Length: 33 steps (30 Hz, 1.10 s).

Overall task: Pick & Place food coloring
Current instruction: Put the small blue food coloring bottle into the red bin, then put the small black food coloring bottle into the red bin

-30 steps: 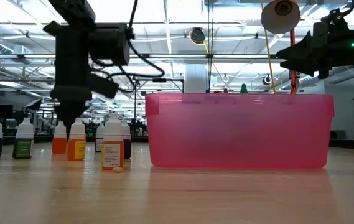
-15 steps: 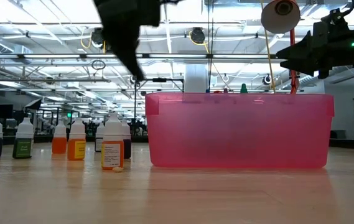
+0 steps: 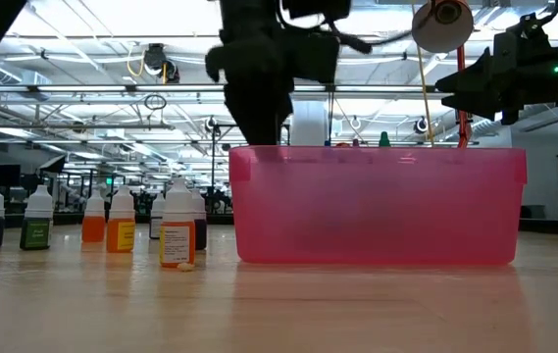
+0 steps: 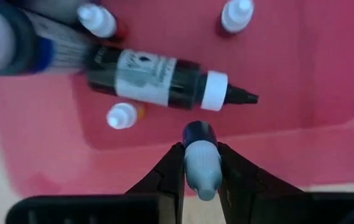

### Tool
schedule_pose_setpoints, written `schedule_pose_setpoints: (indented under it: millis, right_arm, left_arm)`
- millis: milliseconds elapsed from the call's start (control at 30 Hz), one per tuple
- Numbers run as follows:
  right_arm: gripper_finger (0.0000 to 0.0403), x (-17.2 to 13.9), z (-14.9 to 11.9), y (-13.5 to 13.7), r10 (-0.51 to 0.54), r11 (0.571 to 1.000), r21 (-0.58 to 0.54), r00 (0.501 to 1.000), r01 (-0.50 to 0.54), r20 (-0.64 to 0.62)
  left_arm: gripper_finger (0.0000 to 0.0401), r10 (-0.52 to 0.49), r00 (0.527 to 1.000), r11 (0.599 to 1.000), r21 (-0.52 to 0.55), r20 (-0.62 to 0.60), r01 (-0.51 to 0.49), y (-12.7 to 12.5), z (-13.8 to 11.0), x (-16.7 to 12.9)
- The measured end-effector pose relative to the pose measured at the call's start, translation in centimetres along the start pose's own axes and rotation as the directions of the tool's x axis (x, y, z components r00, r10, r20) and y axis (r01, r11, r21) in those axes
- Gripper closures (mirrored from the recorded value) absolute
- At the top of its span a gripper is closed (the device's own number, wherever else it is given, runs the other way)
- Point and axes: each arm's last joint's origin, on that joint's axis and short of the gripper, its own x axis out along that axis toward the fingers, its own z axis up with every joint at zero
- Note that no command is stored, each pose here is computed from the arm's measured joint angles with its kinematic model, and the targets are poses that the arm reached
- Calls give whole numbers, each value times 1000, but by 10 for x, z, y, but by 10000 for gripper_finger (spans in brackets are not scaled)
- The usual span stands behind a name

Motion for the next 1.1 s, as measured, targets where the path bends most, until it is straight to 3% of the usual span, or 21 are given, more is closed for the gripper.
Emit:
schedule_pose_setpoints:
  millis: [433, 633, 900, 1100]
  right_arm:
    - [124, 0, 0, 0, 0, 1000, 0, 1000, 0, -1]
    - [124, 0, 0, 0, 0, 1000, 0, 1000, 0, -1]
    - [124, 0, 0, 0, 0, 1000, -1, 1000, 0, -2]
    - [124, 0, 0, 0, 0, 1000, -1, 1000, 0, -2]
  left_arm:
    - [331, -55, 993, 998, -48, -101, 51, 5, 3, 51]
    - [327, -84, 992, 994, -72, -99, 77, 8, 3, 53]
    - [199, -77, 991, 995, -75, -112, 69, 8, 0, 46]
    - [157, -49, 994, 987, -157, -100, 33, 15, -7, 15]
